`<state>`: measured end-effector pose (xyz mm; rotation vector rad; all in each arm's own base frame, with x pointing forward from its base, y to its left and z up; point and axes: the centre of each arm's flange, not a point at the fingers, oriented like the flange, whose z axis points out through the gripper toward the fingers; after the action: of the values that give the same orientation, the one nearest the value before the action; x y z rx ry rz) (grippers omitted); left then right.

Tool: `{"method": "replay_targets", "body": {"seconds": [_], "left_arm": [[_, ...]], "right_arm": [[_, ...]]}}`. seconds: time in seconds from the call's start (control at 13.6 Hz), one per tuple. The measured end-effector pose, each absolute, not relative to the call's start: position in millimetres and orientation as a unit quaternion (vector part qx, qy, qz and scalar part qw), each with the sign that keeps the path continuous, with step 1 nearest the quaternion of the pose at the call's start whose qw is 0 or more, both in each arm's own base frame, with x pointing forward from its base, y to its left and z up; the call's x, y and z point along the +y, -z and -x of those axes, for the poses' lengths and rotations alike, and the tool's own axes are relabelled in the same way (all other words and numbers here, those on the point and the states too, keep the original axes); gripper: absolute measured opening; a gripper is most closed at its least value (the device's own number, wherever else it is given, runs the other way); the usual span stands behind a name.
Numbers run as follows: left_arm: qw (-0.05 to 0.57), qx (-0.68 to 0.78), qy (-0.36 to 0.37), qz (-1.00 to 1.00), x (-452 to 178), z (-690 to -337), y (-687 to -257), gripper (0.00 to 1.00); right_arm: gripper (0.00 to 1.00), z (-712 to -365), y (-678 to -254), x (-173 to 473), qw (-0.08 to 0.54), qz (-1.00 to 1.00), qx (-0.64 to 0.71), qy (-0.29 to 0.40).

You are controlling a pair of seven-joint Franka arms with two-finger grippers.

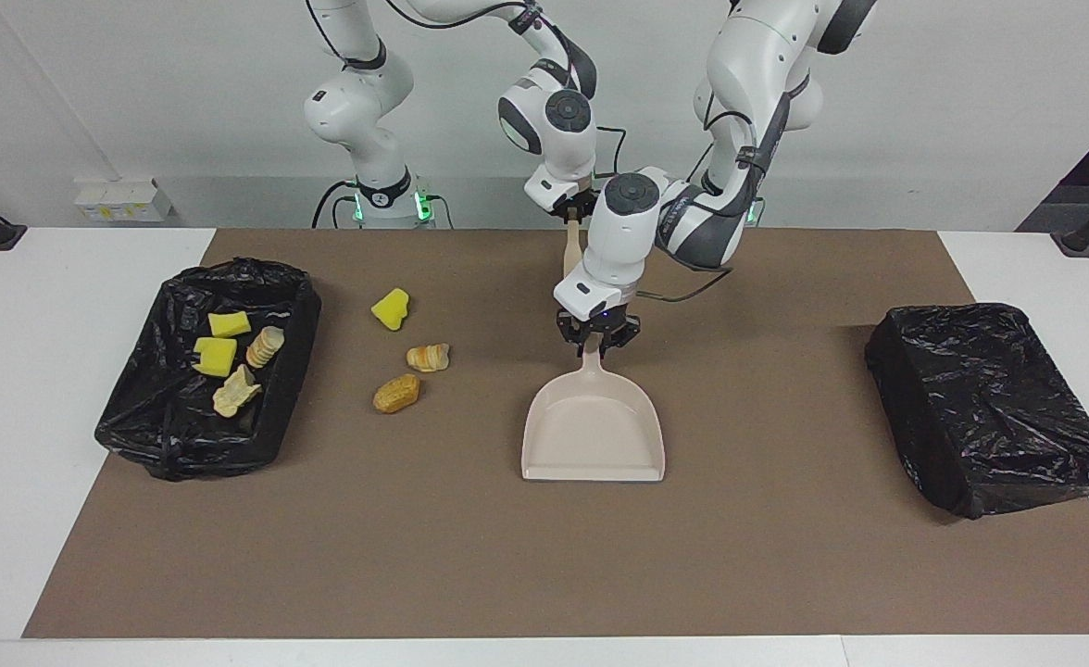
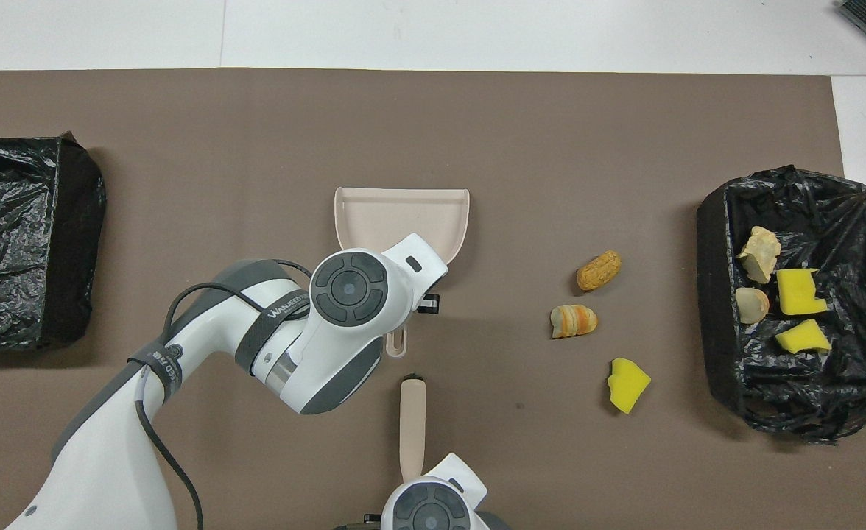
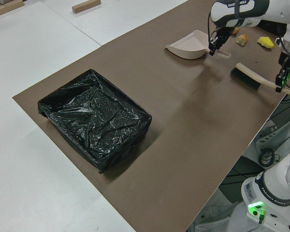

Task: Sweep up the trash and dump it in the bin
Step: 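Grasp the dustpan handle with the left gripper while the right gripper grasps the brush, then sweep the leftover bread and sponge toward the dustpan with the right gripper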

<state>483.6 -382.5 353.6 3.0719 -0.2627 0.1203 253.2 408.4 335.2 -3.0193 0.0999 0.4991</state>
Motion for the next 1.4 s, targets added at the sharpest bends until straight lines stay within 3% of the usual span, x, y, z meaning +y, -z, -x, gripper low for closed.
{"method": "replay_targets", "body": {"seconds": [0.37,0.81,1.18,1.4], "left_arm": [[-0.021,-0.219,-0.025,-0.975,-359.0,-494.4,-373.1,0.32],[-0.064,-0.405,0.032,-0.911,-289.3,-516.2,-395.3,0.32],[-0.062,-0.539,0.055,-0.838,-279.6,-515.5,-399.5,0.32],[-0.058,-0.575,0.064,-0.814,-293.0,-505.6,-394.4,0.32]], "right_arm": [[0.26,-287.2,-371.3,345.0,-0.008,0.979,0.054,-0.194],[0.26,-352.8,-420.5,211.6,0.002,0.975,0.082,-0.208],[0.26,-387.7,-416.6,106.5,-0.031,0.969,0.141,-0.200],[0.26,-376.0,-404.3,85.4,-0.051,0.959,0.158,-0.230]]}}
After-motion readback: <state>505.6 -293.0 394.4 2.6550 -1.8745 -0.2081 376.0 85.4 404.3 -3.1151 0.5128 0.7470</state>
